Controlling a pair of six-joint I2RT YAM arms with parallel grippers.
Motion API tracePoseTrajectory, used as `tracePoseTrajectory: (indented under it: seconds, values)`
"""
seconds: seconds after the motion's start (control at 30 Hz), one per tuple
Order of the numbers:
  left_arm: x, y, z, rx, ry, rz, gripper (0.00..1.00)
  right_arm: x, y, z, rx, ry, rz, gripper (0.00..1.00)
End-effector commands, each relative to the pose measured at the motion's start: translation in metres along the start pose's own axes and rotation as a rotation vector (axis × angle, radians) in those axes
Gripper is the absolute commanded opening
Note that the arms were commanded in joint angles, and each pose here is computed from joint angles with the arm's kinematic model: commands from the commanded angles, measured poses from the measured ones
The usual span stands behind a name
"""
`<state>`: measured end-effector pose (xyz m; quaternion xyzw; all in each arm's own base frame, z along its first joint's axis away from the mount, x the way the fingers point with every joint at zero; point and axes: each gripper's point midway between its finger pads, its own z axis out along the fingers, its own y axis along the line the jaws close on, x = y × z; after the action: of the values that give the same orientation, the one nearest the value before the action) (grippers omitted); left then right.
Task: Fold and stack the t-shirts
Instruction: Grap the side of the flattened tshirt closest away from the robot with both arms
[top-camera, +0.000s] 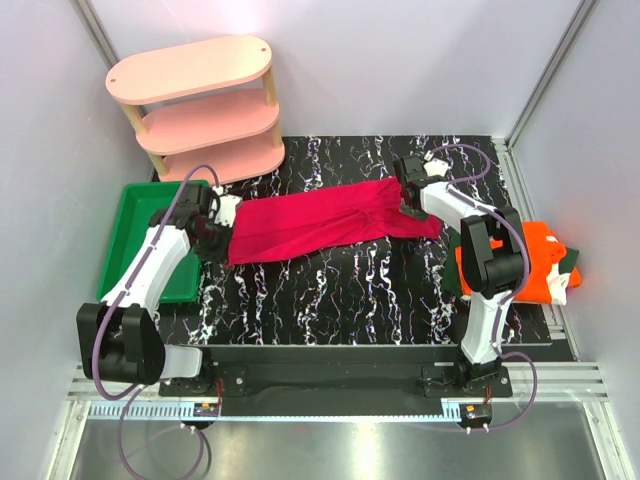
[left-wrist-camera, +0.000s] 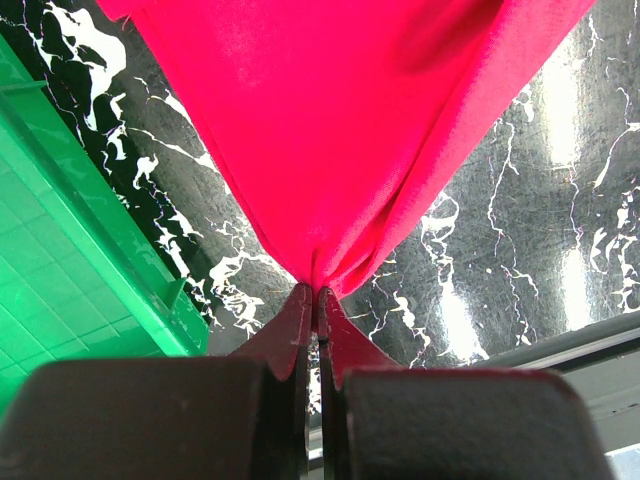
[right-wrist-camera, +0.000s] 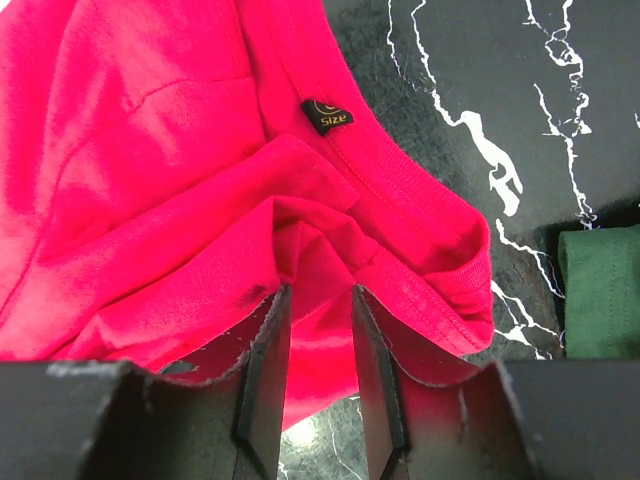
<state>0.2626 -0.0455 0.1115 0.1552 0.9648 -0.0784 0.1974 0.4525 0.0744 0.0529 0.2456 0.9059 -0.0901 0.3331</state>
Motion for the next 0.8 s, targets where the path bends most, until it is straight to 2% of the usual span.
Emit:
tracePoseTrajectory:
  seconds: [0.0,0.47,0.77]
  values:
    - [-0.013,-0.001,-0.003,0.011,-0.044,-0.015,0.00,-0.008,0.000,0.005,0.010,-0.017,0.031,0.39]
    - [-0.010,-0.003,0.001,0.025,-0.030,-0.033,0.00,-0.002,-0.016,0.016,0.049,0.003,0.038,0.39]
    - [-0.006,-0.004,0.003,0.029,-0.023,-0.043,0.00,0.012,-0.014,0.022,0.033,0.050,0.036,0.34]
